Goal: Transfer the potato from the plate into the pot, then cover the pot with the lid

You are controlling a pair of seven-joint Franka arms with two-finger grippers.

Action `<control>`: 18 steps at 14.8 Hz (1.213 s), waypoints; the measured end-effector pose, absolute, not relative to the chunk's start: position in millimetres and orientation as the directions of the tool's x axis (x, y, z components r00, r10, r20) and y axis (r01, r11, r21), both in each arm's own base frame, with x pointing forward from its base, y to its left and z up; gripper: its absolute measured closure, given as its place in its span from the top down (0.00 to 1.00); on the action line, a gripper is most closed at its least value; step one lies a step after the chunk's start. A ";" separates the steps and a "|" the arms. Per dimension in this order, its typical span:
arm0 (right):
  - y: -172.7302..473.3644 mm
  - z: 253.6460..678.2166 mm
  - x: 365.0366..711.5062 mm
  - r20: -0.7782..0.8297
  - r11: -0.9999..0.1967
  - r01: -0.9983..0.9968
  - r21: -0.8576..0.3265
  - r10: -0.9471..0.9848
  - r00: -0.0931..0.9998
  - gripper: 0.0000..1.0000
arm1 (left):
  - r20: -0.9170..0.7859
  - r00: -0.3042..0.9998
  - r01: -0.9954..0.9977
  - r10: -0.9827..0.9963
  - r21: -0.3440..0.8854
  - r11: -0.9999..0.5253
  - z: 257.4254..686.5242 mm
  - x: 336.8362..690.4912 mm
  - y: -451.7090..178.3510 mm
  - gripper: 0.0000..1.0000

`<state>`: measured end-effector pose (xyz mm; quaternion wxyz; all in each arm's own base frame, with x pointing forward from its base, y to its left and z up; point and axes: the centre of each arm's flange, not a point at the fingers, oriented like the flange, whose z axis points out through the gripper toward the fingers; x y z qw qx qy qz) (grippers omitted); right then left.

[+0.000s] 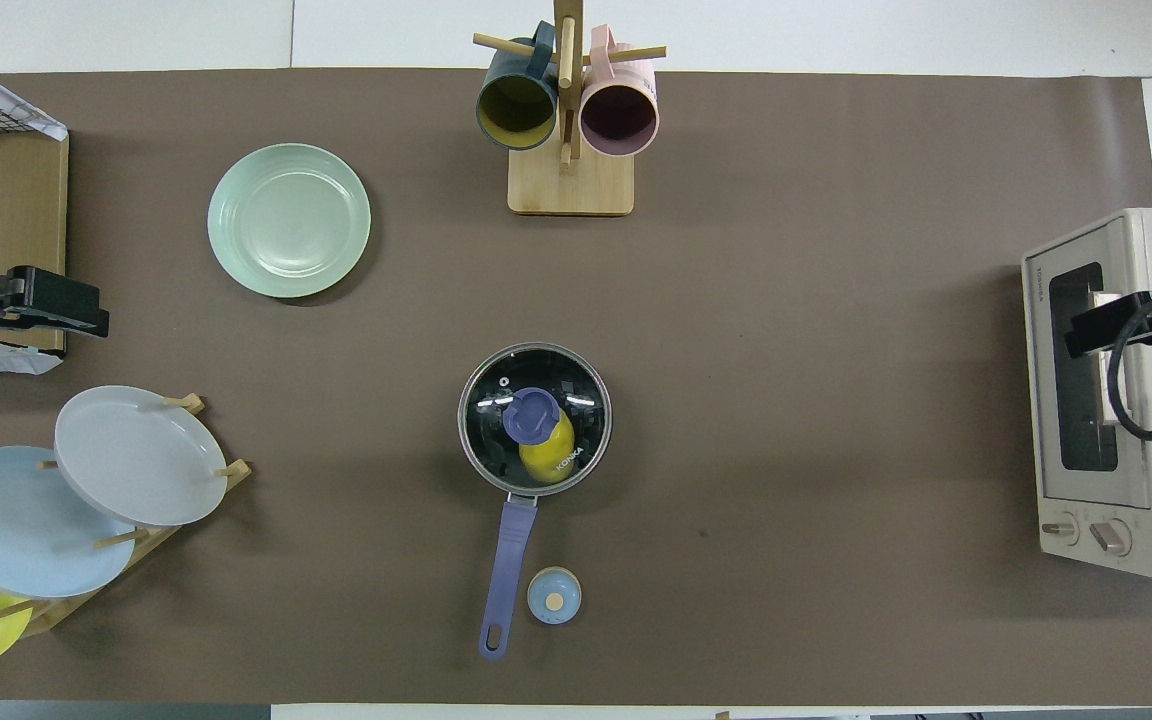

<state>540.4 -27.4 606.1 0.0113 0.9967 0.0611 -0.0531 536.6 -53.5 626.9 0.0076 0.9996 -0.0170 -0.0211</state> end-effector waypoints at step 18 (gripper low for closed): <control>-20.9 614.8 542.2 -0.095 -0.991 0.134 0.023 0.132 0.987 1.00 | -0.042 0.999 -0.034 -0.034 0.016 -0.999 626.9 536.6 -53.5 1.00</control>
